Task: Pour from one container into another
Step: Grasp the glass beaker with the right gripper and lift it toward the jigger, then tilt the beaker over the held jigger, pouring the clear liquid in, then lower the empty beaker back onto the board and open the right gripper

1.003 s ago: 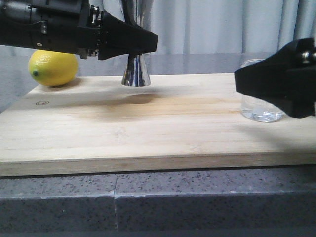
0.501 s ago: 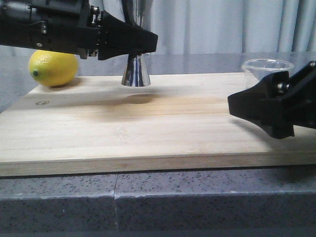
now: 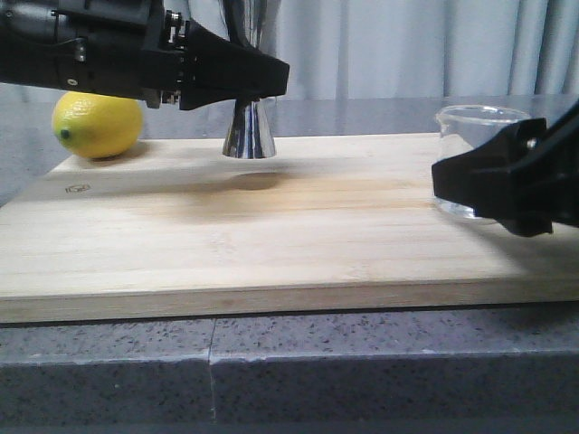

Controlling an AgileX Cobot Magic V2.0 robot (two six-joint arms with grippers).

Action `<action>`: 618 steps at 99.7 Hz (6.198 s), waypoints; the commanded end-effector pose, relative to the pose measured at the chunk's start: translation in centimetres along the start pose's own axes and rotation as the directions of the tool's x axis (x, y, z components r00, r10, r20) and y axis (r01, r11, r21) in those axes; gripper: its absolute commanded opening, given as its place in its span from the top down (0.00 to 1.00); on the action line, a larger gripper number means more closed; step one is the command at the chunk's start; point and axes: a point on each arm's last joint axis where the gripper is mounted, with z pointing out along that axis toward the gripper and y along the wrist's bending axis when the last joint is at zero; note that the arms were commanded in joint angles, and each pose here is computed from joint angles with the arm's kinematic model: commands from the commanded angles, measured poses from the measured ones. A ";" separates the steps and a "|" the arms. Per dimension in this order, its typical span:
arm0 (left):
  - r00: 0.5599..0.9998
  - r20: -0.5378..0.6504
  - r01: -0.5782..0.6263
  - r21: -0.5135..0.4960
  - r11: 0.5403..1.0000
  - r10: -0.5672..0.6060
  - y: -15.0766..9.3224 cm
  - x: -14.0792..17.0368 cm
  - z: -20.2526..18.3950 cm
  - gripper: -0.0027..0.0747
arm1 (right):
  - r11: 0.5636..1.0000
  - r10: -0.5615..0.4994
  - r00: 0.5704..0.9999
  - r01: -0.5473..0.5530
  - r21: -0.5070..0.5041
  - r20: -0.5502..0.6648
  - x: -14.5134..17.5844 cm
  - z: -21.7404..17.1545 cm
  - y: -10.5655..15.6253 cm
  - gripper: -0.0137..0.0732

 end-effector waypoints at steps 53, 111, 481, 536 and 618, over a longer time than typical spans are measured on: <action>0.986 0.158 -0.054 0.037 0.998 0.048 -0.9 -3.7 -0.3 0.77 | 0.992 -0.037 0.995 0.047 -0.113 0.094 -16.4 0.0 0.4 0.51; 0.986 0.158 -0.054 0.037 0.998 0.048 -0.9 -3.7 -0.3 0.77 | 0.916 -0.400 0.909 0.391 -0.092 -0.119 -24.6 3.0 -0.5 0.51; 0.986 0.158 -0.054 0.037 0.998 0.048 -0.9 -3.7 -0.3 0.77 | 0.543 -0.803 0.521 0.840 0.007 -0.288 -26.8 5.9 3.7 0.51; 0.986 0.158 -0.054 0.037 0.998 0.048 -0.9 -3.7 -0.3 0.77 | 0.970 -0.173 0.985 0.169 0.173 0.012 -22.3 -0.8 -3.8 0.51; 0.987 0.156 -0.054 0.035 0.998 0.048 -0.9 -3.7 -0.3 0.77 | 1.000 -0.012 0.993 0.012 0.003 0.115 -8.1 1.7 -5.6 0.51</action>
